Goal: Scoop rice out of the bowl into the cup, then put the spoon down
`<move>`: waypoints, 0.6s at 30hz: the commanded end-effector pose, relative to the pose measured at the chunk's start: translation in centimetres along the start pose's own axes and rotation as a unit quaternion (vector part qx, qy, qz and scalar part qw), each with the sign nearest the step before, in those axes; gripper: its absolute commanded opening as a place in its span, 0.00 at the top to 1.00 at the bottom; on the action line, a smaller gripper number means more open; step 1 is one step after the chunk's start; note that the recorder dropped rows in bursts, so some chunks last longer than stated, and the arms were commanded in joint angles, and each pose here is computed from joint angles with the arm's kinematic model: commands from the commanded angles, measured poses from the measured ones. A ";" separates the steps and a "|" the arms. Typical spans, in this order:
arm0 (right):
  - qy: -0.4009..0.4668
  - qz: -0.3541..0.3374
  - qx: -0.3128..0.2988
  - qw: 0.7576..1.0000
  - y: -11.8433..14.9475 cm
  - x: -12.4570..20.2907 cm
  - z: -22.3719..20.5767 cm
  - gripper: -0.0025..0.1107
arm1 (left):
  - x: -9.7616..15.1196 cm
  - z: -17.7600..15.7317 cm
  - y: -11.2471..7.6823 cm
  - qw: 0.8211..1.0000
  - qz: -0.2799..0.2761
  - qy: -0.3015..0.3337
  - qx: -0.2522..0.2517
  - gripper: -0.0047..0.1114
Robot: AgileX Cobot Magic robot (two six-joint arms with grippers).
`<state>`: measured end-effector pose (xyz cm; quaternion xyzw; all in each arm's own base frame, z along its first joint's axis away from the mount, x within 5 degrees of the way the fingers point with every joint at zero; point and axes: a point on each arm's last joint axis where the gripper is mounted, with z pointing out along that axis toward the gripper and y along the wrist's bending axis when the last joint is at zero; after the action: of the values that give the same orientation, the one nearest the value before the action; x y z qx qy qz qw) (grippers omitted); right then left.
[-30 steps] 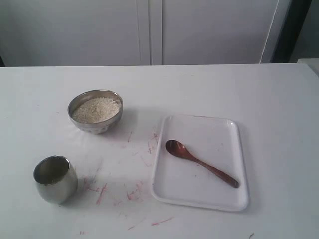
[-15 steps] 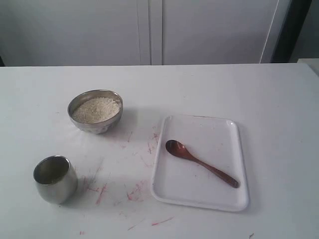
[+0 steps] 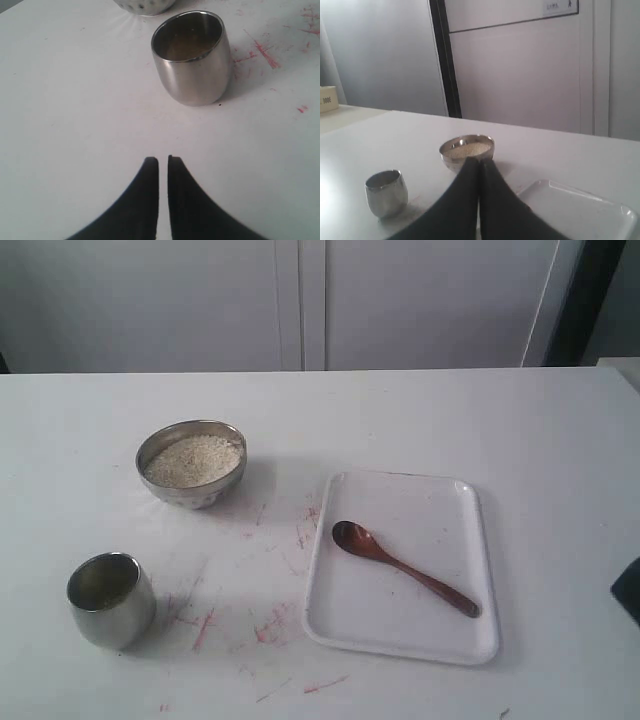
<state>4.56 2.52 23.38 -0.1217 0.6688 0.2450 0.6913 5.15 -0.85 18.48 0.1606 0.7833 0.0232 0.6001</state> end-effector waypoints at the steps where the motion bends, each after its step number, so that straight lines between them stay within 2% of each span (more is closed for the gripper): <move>1: 0.003 -0.008 -0.006 1.000 -0.2 1.9 0.2 0.98 | 0.6 0.1 -0.1 1.000 -0.003 0.019 0.006 0.84; 5: -0.004 -0.010 -0.010 1.000 -0.2 2.1 0.3 0.98 | 0.6 0.1 -0.1 1.000 -0.003 0.019 0.006 0.84; 9: -0.005 -0.045 -0.010 0.999 -0.2 2.1 0.3 0.98 | 0.6 0.1 -0.1 1.000 -0.003 0.019 0.006 0.84; 13: 0.020 -0.071 -0.002 0.997 -0.3 2.5 0.2 0.98 | 0.6 0.1 -0.1 1.000 -0.003 0.019 0.006 0.84; 18: 0.041 -0.072 0.005 0.997 -0.5 2.9 0.2 0.98 | 0.6 0.1 -0.1 1.000 -0.003 0.019 0.006 0.84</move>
<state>4.95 2.77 20.70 -0.1693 0.6851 0.1960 0.6809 5.15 -0.85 18.48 0.1606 0.7833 0.0232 0.6001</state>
